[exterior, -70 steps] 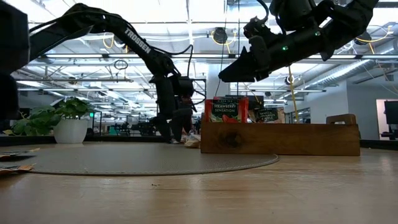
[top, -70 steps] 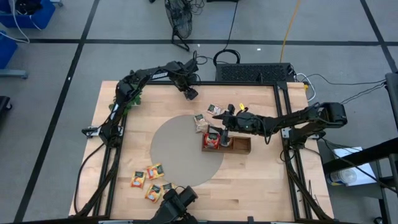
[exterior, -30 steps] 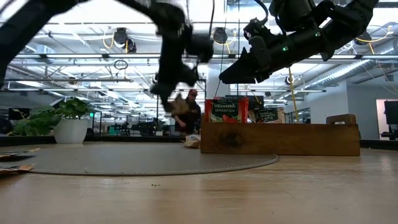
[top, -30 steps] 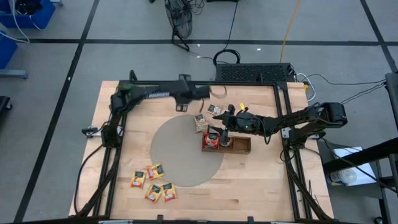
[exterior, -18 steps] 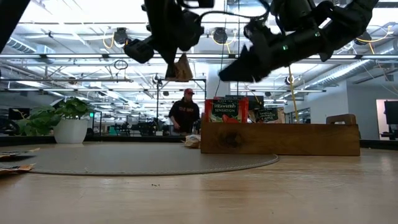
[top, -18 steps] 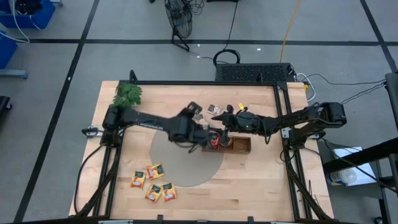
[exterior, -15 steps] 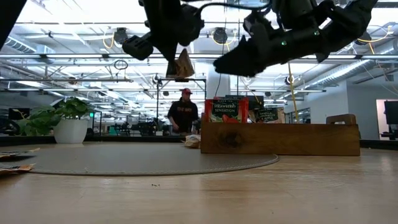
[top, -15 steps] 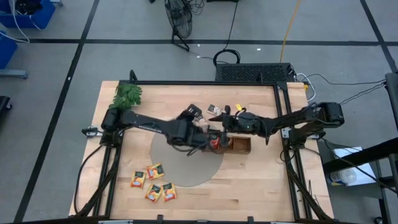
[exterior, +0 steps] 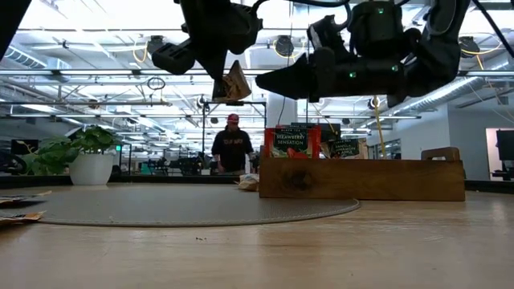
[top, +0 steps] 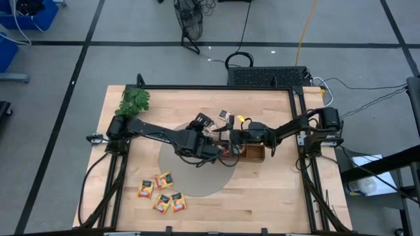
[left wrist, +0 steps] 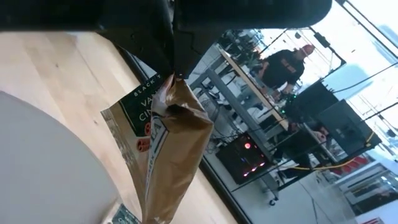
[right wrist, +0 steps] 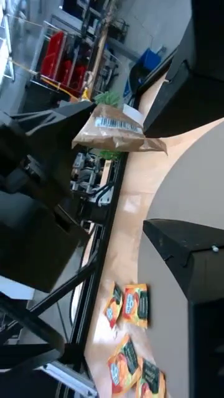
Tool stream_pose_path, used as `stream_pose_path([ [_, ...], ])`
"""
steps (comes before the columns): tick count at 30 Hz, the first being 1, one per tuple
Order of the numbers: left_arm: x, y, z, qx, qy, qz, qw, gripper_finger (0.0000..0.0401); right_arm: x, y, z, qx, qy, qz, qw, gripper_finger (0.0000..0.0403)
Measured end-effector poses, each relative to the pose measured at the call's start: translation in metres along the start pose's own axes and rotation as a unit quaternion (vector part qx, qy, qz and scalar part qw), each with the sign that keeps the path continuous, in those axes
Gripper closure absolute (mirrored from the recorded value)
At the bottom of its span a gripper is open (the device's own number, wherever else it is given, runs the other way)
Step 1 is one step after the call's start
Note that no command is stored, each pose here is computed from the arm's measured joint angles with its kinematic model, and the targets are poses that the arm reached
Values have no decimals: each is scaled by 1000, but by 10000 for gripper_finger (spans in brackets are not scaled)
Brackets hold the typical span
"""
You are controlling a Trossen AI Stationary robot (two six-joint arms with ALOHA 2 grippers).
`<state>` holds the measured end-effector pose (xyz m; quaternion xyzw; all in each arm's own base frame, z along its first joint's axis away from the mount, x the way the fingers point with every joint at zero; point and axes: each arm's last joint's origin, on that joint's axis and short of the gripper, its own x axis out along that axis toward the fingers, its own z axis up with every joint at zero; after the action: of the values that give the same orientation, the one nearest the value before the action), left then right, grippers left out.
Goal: Pick & Place Tea
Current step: Put the brown tea bag into the middle section of the wooden organizer
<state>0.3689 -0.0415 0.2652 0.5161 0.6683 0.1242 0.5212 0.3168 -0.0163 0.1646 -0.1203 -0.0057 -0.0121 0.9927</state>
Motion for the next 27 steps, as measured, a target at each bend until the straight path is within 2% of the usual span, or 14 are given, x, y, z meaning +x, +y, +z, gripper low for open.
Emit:
stream_pose_path([
  [5,-1,-1,1,5,-7,-8,1000,401,12,-6,-1,-14,2,-8,1000,195],
  [10,-4,-3,2,8,-14,-13,1000,401,25,-13,-2,-20,-2,21,1000,195],
  [14,-6,-5,3,1,-20,-25,999,401,34,-17,0,-16,20,30,999,195],
  [20,-6,-5,3,-2,-20,-25,999,401,34,-19,0,-15,21,27,999,200],
  [23,-6,-5,3,-4,-20,-25,999,401,34,-22,-1,-4,26,21,999,229],
  [27,-6,-5,3,-15,-20,-26,999,400,34,-23,-1,-1,25,22,999,309],
])
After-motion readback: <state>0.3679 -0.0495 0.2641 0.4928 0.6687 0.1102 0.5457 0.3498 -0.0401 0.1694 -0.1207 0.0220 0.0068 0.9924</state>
